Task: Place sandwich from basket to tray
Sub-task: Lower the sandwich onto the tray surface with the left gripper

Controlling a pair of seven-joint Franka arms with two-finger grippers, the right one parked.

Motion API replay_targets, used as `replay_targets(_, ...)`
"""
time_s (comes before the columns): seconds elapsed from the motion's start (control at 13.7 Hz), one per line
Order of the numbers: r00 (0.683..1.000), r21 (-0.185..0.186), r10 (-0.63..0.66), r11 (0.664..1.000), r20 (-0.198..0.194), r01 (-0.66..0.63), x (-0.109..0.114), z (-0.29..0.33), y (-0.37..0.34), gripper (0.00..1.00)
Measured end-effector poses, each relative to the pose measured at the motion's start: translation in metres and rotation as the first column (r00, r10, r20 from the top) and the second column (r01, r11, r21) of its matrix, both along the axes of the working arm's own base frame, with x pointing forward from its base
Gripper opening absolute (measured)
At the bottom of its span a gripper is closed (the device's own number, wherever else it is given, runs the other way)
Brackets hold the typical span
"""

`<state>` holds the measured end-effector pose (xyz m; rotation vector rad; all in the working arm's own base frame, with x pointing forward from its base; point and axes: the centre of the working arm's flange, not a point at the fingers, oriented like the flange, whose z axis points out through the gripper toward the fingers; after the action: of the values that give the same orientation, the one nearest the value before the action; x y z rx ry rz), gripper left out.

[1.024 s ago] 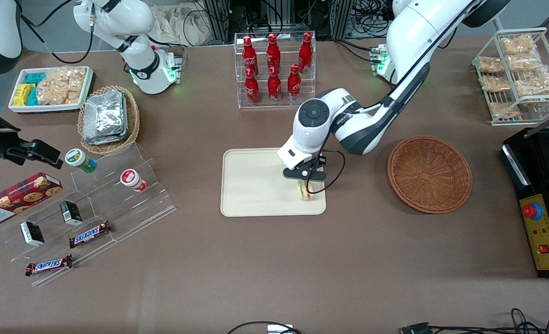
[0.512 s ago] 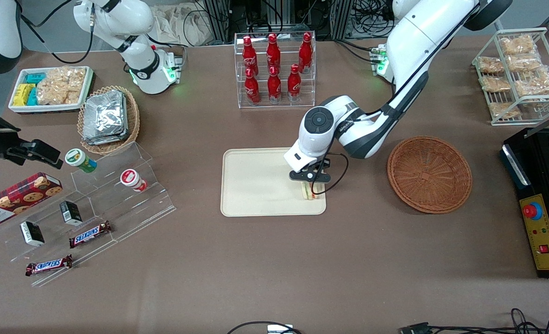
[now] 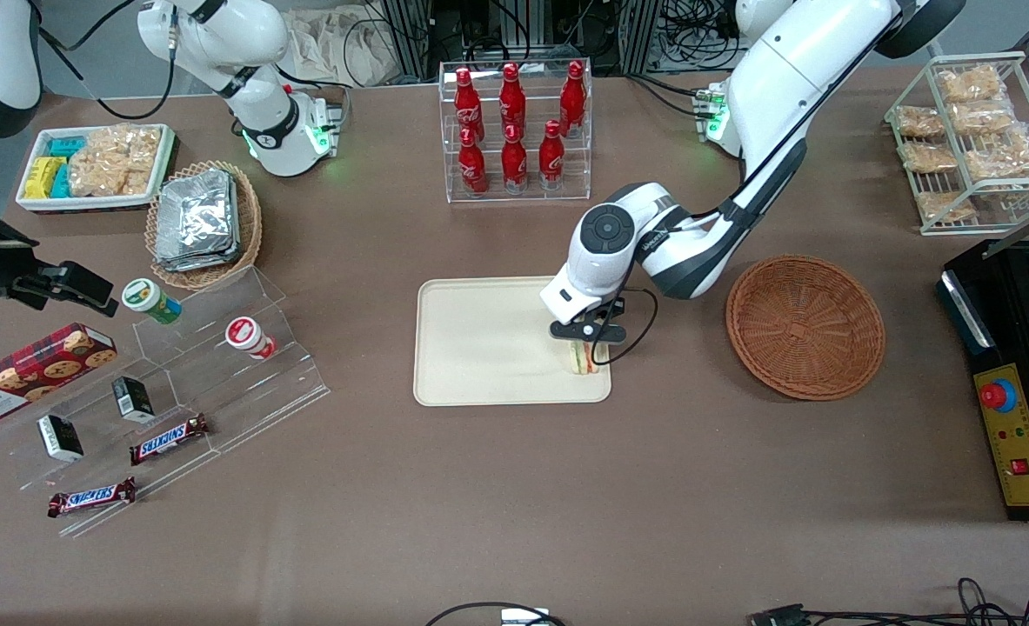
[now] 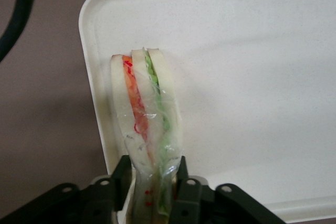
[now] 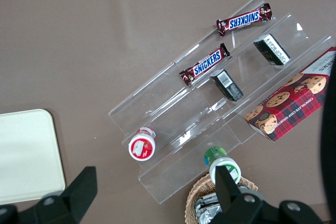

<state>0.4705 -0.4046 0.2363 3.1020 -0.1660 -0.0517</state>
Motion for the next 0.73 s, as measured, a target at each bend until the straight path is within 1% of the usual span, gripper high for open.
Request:
replay_targets(0.37,1.0,0.0,0.002,1.0,0.0,-0.002,0.0,0.0,0.0,0.95)
replay_targets(0.44,1.0,-0.001,0.003,1.0,0.001,-0.003,0.001,0.001,0.0,1.0)
replay_targets(0.59,1.0,-0.003,0.004,1.0,0.005,-0.004,0.002,0.002,0.0,1.0)
replay_targets(0.73,1.0,-0.014,0.009,1.0,0.023,-0.009,0.008,0.012,-0.002,1.0)
